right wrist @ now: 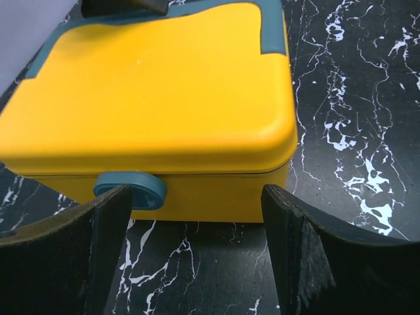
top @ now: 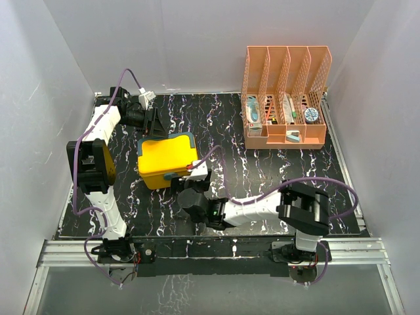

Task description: Organize the medicine kit

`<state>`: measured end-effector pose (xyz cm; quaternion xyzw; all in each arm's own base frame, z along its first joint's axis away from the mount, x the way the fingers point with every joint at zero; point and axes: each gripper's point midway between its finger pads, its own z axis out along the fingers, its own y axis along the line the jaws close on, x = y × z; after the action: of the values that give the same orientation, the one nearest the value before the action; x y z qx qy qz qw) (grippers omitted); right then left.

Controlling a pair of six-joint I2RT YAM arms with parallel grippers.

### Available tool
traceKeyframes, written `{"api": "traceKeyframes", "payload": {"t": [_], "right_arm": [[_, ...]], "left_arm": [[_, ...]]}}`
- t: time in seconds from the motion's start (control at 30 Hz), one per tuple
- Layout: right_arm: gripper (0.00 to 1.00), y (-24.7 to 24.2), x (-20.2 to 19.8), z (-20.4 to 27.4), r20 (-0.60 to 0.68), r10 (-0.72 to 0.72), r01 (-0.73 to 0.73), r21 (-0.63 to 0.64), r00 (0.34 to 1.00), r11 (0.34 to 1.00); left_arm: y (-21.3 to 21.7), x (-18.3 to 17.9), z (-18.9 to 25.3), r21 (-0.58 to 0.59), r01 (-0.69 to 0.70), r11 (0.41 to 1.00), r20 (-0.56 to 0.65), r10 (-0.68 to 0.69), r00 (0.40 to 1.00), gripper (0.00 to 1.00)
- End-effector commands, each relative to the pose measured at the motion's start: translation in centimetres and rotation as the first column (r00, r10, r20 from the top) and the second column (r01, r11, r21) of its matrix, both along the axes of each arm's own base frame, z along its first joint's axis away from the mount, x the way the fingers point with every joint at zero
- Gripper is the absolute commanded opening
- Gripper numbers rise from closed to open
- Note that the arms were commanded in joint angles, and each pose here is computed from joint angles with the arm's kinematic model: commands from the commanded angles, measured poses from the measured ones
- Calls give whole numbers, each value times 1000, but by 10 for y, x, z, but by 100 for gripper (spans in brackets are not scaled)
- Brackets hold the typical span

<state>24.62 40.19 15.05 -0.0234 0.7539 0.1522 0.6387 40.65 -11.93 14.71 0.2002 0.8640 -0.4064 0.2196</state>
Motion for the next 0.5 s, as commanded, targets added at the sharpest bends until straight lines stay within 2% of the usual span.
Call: {"api": "traceKeyframes", "payload": {"t": [0.0, 0.17, 0.23, 0.47], "right_arm": [[78, -9, -12, 53, 15, -23, 19, 194, 1000, 981], [77, -17, -28, 64, -42, 16, 1, 362, 999, 932], [74, -17, -33, 61, -86, 39, 2, 435, 996, 900], [65, -2, -47, 47, -154, 96, 7, 560, 984, 828]], "left_arm": [[7, -4, 12, 59, 18, 998, 68, -21, 997, 74], [13, 1, 17, 108, 15, 994, 115, -28, 993, 74], [15, 4, 21, 120, 10, 993, 138, -27, 990, 74], [20, 12, 48, 162, -13, 987, 244, -27, 969, 75]]}}
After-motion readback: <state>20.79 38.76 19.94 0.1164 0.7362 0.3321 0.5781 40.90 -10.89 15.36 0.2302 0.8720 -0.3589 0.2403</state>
